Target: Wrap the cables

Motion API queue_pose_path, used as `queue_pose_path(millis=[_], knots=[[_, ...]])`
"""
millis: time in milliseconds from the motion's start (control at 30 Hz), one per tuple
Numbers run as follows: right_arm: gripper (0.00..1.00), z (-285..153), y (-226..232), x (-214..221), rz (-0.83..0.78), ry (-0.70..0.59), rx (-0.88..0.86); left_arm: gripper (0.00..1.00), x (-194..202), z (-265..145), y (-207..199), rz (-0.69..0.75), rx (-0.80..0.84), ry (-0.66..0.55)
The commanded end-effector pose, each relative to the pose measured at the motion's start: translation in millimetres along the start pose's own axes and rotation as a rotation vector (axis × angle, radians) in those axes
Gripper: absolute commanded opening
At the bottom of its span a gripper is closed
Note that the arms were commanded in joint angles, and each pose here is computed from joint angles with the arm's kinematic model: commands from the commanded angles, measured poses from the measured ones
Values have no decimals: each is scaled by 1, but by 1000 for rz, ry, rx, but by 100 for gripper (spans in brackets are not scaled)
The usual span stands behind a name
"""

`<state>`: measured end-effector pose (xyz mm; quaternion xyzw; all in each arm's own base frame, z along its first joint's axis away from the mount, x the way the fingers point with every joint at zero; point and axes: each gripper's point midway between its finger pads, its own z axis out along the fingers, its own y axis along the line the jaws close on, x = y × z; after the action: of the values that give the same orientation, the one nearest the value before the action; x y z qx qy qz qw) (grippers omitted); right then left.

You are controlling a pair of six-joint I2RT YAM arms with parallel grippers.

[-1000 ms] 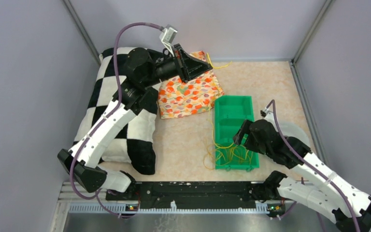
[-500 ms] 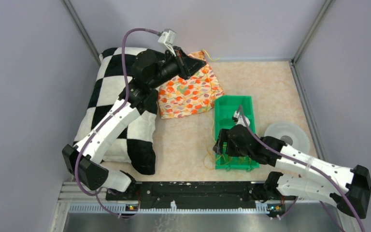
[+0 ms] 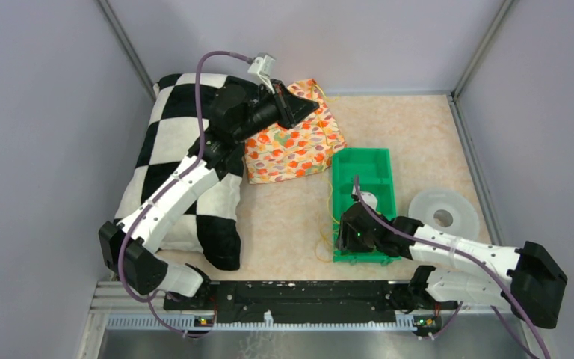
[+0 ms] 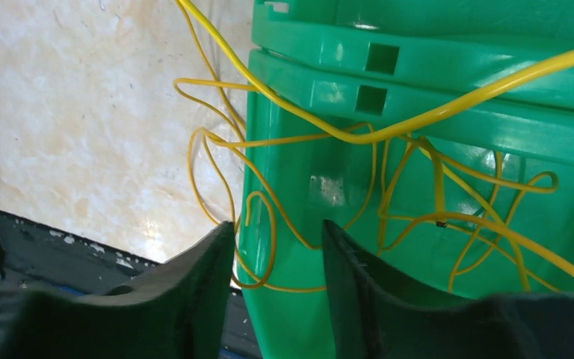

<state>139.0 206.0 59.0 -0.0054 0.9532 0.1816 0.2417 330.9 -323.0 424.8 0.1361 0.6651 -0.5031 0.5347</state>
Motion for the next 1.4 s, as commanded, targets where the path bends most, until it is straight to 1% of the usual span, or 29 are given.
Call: queue_pose_path(millis=[0, 200, 233, 267, 367, 433, 633, 867, 933, 1000, 1100, 1267, 1367], knots=[[39, 1, 8, -8, 32, -36, -43, 0, -23, -10, -23, 25, 73, -76], [10, 0, 5, -9, 46, -46, -34, 0, -19, -10, -23, 13, 80, -68], [3, -2, 4, -10, 47, -52, -34, 0, -18, -10, -22, 12, 80, -68], [0, -5, 4, -13, 48, -61, -34, 0, -17, -10, -22, 11, 81, -67], [0, -20, 4, -25, 45, -103, -24, 0, -17, -11, -22, 14, 79, -67], [0, -37, 3, -39, 47, -154, -12, 0, -18, -12, -21, 18, 70, -70], [0, -106, -9, -87, 71, -343, 22, 0, -20, -12, -15, 33, 41, -81], [0, -178, -34, -115, 105, -485, 78, 0, -28, -13, -6, 43, 6, -103], [0, -190, -44, -117, 113, -513, 98, 0, -33, -13, -6, 49, 6, -112], [0, -192, -52, -116, 119, -520, 128, 0, -39, -14, -9, 56, 14, -123], [0, -177, -61, -105, 117, -479, 181, 0, -44, -13, -12, 61, 21, -132], [0, -132, -56, -82, 116, -381, 190, 0, -53, -15, -26, 55, 71, -143], [0, -106, -55, -63, 151, -307, 197, 0, -58, -19, -39, 50, 115, -149]])
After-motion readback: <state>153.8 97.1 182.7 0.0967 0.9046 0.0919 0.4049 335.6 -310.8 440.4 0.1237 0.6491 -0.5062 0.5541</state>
